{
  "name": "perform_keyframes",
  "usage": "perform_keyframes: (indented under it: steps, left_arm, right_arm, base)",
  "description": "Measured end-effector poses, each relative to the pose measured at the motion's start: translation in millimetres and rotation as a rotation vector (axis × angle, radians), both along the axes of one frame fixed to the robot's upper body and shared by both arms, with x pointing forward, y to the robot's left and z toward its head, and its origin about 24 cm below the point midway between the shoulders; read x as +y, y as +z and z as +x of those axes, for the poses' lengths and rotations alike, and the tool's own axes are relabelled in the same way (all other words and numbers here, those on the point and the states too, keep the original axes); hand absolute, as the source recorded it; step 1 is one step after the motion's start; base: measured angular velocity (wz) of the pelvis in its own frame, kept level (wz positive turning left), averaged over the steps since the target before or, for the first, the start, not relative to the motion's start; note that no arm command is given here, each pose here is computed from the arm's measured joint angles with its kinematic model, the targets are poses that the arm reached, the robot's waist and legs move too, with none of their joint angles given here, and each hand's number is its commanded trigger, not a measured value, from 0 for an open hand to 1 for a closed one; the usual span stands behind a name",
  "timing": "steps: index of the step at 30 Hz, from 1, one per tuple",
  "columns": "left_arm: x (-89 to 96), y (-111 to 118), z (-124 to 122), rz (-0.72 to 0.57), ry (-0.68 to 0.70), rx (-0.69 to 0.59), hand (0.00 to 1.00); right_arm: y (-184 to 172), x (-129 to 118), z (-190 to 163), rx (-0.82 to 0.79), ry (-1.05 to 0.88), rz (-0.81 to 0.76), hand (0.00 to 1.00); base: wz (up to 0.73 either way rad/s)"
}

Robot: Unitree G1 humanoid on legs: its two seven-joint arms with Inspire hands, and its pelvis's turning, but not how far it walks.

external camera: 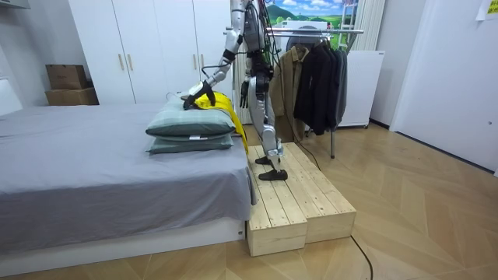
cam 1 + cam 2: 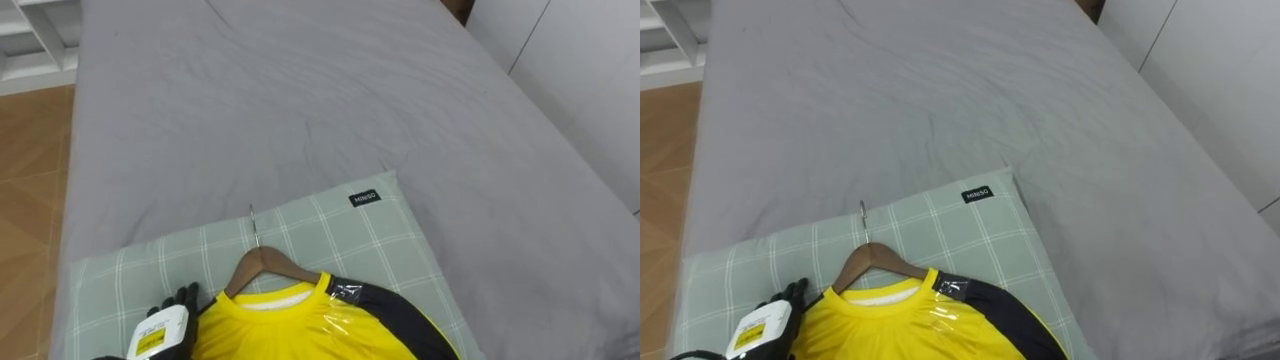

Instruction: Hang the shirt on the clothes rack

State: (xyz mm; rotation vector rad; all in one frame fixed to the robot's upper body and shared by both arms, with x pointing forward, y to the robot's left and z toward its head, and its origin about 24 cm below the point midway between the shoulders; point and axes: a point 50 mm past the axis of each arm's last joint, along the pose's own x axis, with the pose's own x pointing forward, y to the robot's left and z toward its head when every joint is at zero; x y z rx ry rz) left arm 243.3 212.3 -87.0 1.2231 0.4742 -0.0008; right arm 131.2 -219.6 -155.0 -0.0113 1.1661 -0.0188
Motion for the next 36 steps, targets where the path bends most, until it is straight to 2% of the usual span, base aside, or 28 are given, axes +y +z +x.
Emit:
perform_keyframes:
  steps: [5, 7, 9, 13, 25, 36]
  left_arm:
    - [0.5, 6, 7, 0.008, 0.002, -0.037, 1.00]
    - [18.0, 8, 6, 0.029, 0.061, -0.037, 1.00]
    - [14.4, 6, 7, 0.023, 0.058, -0.020, 1.00]
    - [11.9, 9, 10, -0.001, 0.068, -0.038, 1.00]
    - [15.3, 4, 4, -0.033, 0.113, -0.002, 1.00]
    - [16.3, 1, 2, -0.033, 0.117, 0.027, 1.00]
  right_arm:
    - [0, 2, 0, -0.002, -0.001, 0.007, 0.00]
    - [3, 6, 13, -0.039, 0.009, 0.013, 0.00]
    - [3, 0, 10, -0.026, -0.005, -0.018, 0.00]
    - [2, 4, 10, -0.021, 0.003, 0.005, 0.00]
    - [-3, 5, -6, 0.037, 0.010, 0.039, 0.00]
    - [-3, 5, -5, 0.038, 0.013, 0.042, 0.00]
  base:
    - [-0.05]
    - [-0.15]
    - [0.34]
    - [0.12]
    - [-0.03]
    - [0.00]
